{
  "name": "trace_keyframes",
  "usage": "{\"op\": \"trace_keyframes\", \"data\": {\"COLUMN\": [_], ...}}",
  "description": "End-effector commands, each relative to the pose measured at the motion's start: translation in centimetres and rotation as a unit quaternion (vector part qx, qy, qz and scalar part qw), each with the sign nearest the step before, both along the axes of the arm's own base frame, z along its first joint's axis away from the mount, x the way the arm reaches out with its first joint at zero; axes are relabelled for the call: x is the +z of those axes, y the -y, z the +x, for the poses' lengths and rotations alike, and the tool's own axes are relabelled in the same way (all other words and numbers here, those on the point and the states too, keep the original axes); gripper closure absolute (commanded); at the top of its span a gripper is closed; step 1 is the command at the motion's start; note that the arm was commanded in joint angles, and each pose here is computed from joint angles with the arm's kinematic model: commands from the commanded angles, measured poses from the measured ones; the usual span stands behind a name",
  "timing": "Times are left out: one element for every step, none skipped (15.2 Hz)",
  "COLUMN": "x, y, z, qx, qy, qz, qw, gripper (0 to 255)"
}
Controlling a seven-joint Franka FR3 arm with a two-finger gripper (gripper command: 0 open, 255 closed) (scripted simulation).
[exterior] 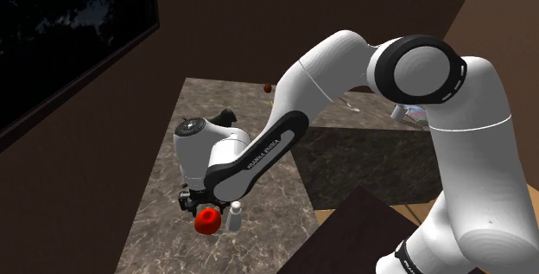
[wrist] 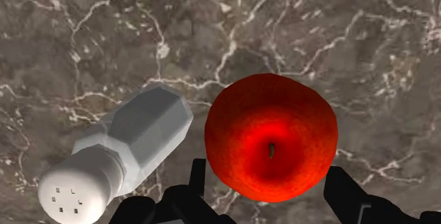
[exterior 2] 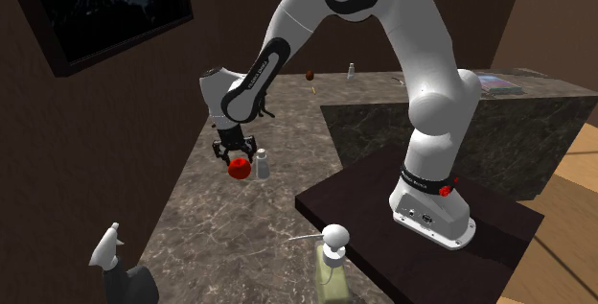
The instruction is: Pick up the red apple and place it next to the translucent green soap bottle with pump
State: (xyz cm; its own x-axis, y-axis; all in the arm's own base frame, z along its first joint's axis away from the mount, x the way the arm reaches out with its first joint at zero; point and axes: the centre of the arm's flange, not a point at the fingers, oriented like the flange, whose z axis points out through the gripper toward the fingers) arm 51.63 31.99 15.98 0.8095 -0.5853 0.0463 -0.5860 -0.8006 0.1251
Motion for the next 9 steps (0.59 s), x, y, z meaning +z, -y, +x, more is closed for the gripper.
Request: {"op": "trace_keyframes", "data": {"x": [-0.1,0.0,0.0,0.0,-0.1,0.5,1.0,1.5,2.1], "y": [0.0,0.0,0.0,0.0,0.0,0.0,0.0,0.0,0.0], "z": [0.0,-0.1,0.0,0.0,-0.1,-0.1,-0.1,-0.1,-0.1], "qx": [0.000,0.000,0.000,0.000,0.000,0.000,0.000,0.000,0.000], "qy": [-0.001,-0.001,-0.001,-0.001,-0.001,-0.001,-0.001,-0.001,-0.001], "qz": [0.000,0.000,0.000,0.000,0.000,0.000,0.000,0.000,0.000], "qw": [1.0000,1.0000,1.0000,1.0000,1.0000,1.0000,1.0000,1.0000,1.0000], "gripper": [255,255,255,255,255,255,255,255,255]}}
